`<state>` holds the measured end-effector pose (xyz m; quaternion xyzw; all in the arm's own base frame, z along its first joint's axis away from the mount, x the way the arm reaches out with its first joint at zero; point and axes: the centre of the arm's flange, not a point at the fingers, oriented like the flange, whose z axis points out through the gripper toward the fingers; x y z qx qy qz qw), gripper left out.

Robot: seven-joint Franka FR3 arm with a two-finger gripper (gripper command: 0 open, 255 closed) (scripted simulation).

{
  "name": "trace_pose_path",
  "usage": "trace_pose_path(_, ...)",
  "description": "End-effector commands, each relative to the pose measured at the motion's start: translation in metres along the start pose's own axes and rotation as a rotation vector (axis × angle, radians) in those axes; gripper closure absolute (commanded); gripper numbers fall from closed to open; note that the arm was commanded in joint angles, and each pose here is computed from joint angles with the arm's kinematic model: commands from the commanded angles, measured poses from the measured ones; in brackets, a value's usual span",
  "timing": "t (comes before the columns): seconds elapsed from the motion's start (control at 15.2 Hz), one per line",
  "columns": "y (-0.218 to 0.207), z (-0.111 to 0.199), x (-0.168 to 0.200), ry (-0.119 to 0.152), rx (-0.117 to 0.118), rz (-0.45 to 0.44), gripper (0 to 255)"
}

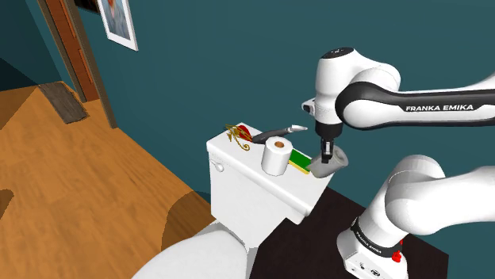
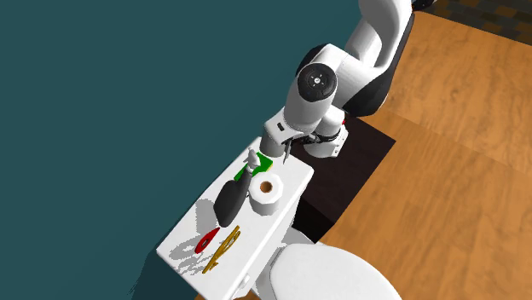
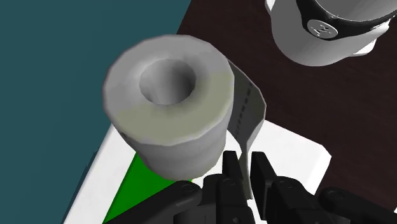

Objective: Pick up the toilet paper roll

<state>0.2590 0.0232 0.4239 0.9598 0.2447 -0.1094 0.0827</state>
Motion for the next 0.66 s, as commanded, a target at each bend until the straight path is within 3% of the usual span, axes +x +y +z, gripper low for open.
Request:
trace_pose_path(0.0, 0.001, -0.012, -0.002, 0.000, 0.000, 0.000, 255)
trace_pose_path(0.59, 0.005, -0.049, -0.012, 0.000, 0.000, 0.000, 255)
